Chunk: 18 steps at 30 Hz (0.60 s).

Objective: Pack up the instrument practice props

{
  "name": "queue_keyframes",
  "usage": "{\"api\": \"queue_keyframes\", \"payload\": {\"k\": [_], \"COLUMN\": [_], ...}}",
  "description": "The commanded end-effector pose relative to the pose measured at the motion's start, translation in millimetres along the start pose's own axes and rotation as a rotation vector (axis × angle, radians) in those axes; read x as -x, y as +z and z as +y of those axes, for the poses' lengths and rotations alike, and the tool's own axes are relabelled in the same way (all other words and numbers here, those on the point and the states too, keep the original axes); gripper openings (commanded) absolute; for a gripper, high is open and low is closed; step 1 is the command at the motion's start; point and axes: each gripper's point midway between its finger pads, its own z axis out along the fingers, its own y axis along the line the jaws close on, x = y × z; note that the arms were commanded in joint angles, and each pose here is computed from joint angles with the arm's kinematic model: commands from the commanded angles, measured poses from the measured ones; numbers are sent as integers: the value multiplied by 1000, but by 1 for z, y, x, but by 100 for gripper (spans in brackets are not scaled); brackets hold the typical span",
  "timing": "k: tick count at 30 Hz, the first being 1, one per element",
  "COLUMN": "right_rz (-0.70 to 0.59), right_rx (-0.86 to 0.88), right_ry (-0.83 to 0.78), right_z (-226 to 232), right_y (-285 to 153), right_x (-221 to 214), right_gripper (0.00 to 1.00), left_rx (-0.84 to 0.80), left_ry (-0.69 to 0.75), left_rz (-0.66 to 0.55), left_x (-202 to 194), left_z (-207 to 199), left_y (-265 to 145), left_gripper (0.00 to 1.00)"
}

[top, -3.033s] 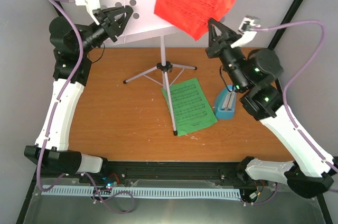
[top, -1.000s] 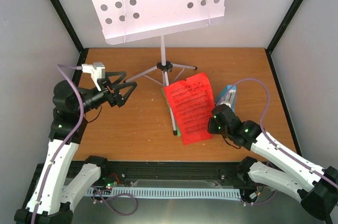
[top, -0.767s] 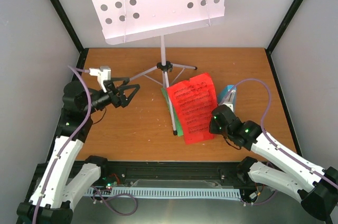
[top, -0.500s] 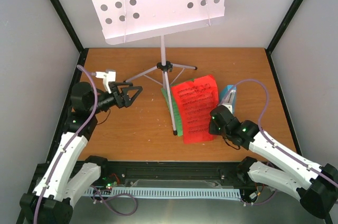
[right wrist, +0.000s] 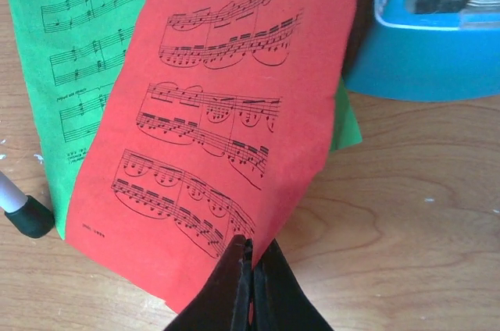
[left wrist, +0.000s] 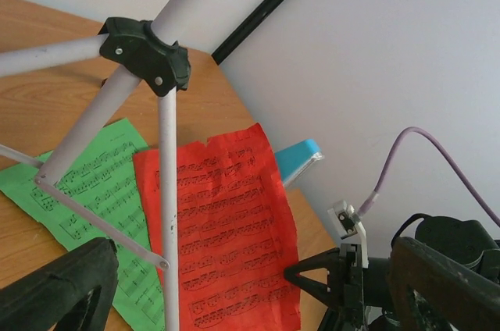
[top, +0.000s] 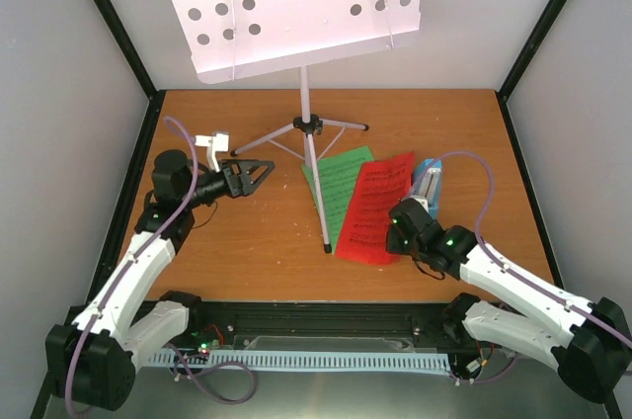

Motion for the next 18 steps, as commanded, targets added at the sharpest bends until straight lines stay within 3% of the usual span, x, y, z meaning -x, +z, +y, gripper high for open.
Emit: {"api": "queue_keyframes", "payload": {"k": [1,18], "right_rz": [-26,-54], "right_rx": [49,28], "right_ry": [-14,-155], "right_z": [19,52], "right_y": [4,33], "right_x": [14,51], "right_gripper": [3,3], "left_rx": [-43,-20], "left_ry": [10,-12], "left_rz": [-5,71], "left_x": [6,-14], "left_z": [-7,5], "left_y": [6,42], "left_gripper": [94,86]}}
